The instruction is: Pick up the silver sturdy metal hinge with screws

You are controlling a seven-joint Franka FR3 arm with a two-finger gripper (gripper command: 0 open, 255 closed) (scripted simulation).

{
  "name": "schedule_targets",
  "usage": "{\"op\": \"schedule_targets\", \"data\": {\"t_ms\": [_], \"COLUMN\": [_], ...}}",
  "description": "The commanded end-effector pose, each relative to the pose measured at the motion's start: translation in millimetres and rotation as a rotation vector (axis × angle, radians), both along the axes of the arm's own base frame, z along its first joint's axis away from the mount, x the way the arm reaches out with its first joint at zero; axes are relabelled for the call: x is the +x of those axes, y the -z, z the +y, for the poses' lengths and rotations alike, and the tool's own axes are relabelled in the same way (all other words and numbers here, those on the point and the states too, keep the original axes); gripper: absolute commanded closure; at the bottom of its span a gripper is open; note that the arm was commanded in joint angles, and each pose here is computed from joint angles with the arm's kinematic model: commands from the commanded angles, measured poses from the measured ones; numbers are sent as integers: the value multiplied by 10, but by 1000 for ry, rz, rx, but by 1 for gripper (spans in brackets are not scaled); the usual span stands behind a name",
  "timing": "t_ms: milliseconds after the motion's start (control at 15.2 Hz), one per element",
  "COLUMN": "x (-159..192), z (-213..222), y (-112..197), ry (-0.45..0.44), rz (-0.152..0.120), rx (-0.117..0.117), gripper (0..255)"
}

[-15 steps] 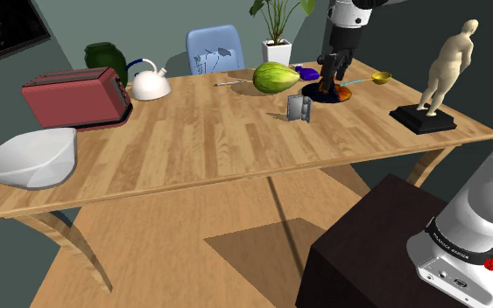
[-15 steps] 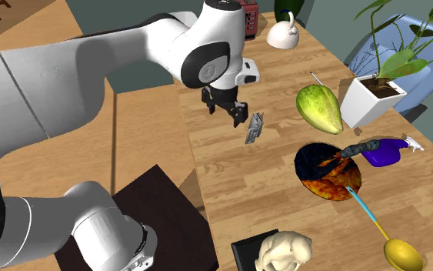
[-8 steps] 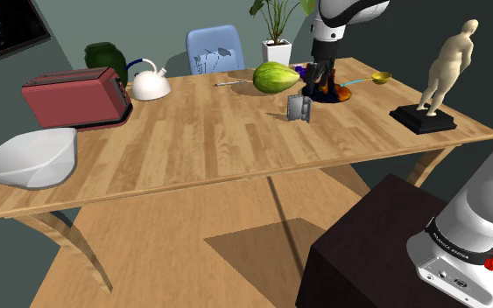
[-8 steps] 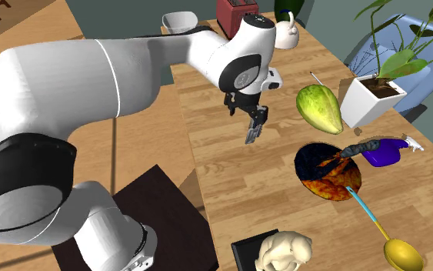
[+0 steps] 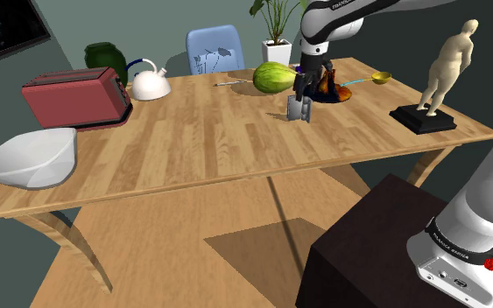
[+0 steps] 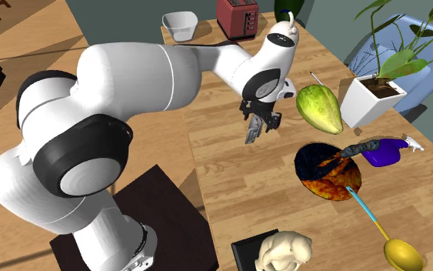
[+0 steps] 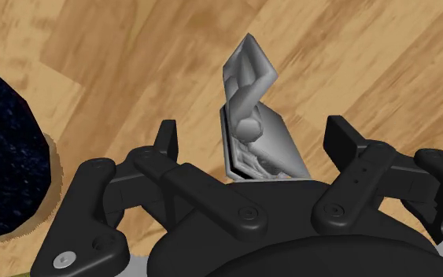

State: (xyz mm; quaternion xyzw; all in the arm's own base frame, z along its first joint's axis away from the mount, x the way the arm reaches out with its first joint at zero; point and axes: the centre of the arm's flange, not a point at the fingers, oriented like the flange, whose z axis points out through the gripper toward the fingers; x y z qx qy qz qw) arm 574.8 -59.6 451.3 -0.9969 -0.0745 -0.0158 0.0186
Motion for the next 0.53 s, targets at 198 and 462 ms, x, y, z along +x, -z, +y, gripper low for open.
{"op": "schedule_targets", "data": {"t_ms": [198,462], "x": [19,21], "z": [-4,-2], "y": [267,307], "ry": [0,0], "rz": [0,0], "rx": [0,0], "gripper": [0,255]}}
